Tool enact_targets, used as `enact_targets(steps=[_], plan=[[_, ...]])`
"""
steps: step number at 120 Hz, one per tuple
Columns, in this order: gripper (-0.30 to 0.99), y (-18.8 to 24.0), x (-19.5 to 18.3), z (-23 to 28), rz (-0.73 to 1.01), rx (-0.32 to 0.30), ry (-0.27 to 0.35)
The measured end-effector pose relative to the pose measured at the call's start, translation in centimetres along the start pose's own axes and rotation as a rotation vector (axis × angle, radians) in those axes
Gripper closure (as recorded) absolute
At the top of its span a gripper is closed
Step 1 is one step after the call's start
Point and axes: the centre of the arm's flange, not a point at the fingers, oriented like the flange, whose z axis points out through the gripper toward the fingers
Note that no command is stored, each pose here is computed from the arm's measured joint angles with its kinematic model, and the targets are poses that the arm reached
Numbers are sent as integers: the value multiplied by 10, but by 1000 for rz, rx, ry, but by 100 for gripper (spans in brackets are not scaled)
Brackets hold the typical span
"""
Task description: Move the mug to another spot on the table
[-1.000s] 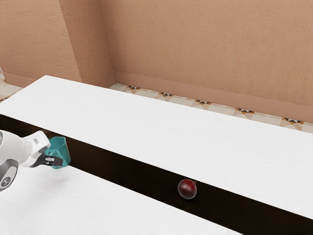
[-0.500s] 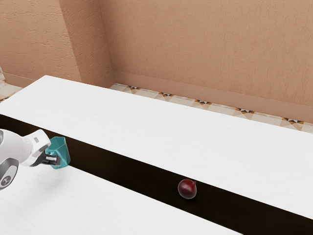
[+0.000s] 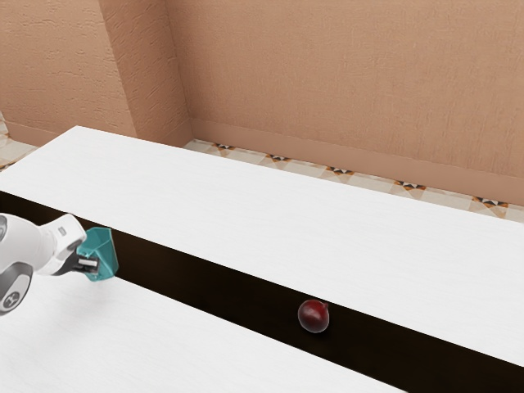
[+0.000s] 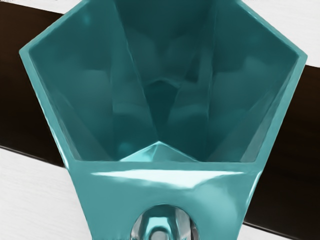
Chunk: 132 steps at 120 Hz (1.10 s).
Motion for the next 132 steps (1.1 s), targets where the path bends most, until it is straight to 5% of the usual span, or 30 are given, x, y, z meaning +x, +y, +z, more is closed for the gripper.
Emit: enact_targets(steps=[49,132], plan=[[69,19,20,-17,48,-32,61],[72,141,22,-23,332,-205,85]])
